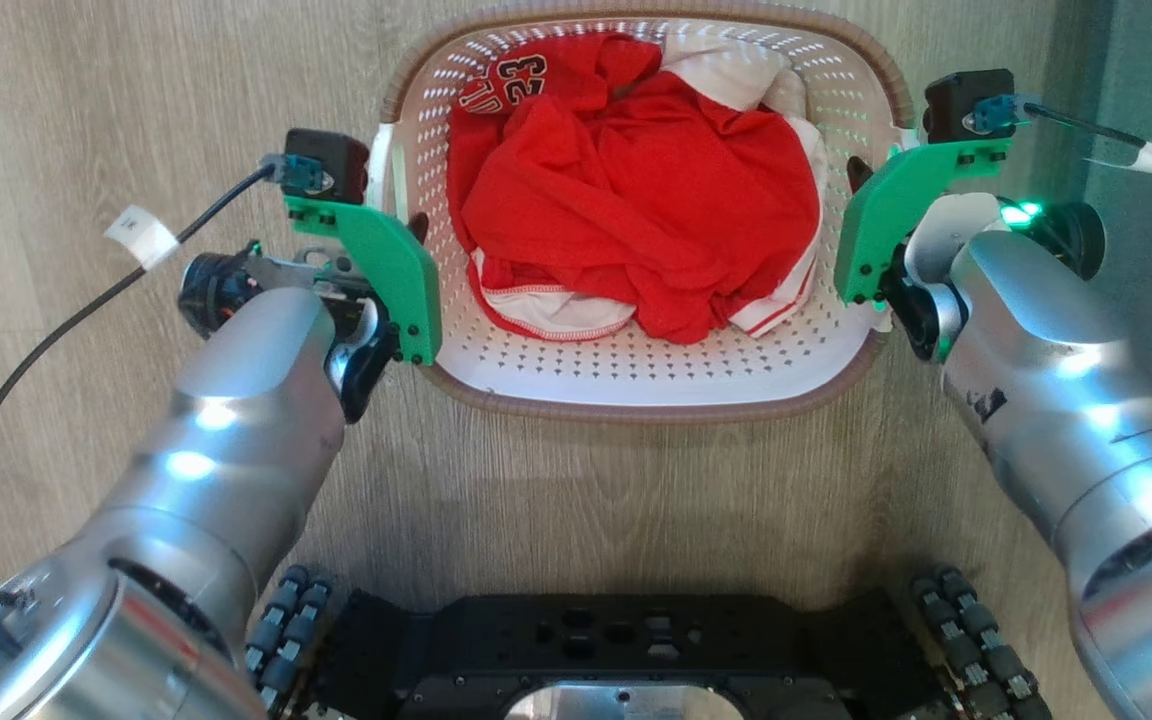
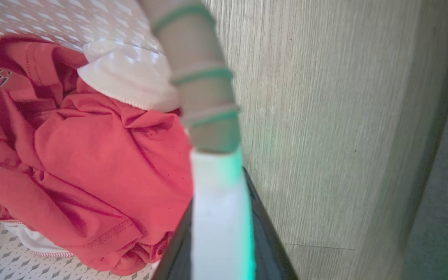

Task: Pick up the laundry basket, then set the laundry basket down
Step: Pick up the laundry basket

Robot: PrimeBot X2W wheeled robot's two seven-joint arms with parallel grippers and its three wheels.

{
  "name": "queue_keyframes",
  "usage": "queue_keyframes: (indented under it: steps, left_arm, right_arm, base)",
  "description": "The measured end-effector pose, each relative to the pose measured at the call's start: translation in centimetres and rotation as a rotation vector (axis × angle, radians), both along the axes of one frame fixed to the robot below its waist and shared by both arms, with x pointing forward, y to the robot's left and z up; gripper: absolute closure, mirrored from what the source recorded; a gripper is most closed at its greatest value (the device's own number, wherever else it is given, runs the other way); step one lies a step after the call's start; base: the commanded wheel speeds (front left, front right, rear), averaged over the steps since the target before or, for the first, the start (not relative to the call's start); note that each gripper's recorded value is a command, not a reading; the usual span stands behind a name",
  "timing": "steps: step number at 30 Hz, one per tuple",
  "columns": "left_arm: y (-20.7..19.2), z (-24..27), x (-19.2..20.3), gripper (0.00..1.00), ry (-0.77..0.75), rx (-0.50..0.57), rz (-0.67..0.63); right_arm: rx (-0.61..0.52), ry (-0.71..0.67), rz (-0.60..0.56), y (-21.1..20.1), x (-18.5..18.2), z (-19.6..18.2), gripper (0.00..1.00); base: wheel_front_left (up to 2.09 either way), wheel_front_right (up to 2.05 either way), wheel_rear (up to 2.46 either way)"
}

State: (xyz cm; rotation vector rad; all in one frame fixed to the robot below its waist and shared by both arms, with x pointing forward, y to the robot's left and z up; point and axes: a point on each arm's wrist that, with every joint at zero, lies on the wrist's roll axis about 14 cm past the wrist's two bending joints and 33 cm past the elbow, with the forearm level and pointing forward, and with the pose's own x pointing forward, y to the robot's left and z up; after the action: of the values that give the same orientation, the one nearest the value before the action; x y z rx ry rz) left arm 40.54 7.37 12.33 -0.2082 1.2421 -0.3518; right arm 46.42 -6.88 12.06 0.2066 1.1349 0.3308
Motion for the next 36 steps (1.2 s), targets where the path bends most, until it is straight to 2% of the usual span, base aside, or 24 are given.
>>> queue_keyframes:
  steps: [9, 17, 28, 31, 36]
  left_arm:
    - [-1.2, 1.8, -0.7, 1.0, 0.021, -0.011, -0.092]
    - [-1.1, 4.9, -0.9, 1.0, 0.042, 0.013, -0.167]
    - [-0.4, 10.1, -2.6, 1.0, 0.062, 0.05, -0.197]
    - [0.2, 11.9, -3.7, 1.0, 0.067, 0.065, -0.198]
    - [0.6, 14.0, -5.7, 1.0, 0.066, 0.076, -0.209]
  right_arm:
    - [-0.051, 0.017, 0.079, -0.8, -0.2, 1.4, 1.0]
    - [-0.078, 0.055, 0.158, -0.7, -0.2, 4.7, 1.0]
    - [-0.058, 0.088, 0.189, -0.1, -2.6, 10.4, 1.0]
    - [-0.071, 0.079, 0.229, 0.1, -3.8, 12.5, 1.0]
    - [-0.048, 0.076, 0.22, 0.5, -5.8, 15.1, 1.0]
  base:
    - [0.0, 0.0, 0.0]
    - [0.0, 0.0, 0.0]
    - [0.0, 0.0, 0.0]
    - [0.0, 0.0, 0.0]
    - [0.0, 0.0, 0.0]
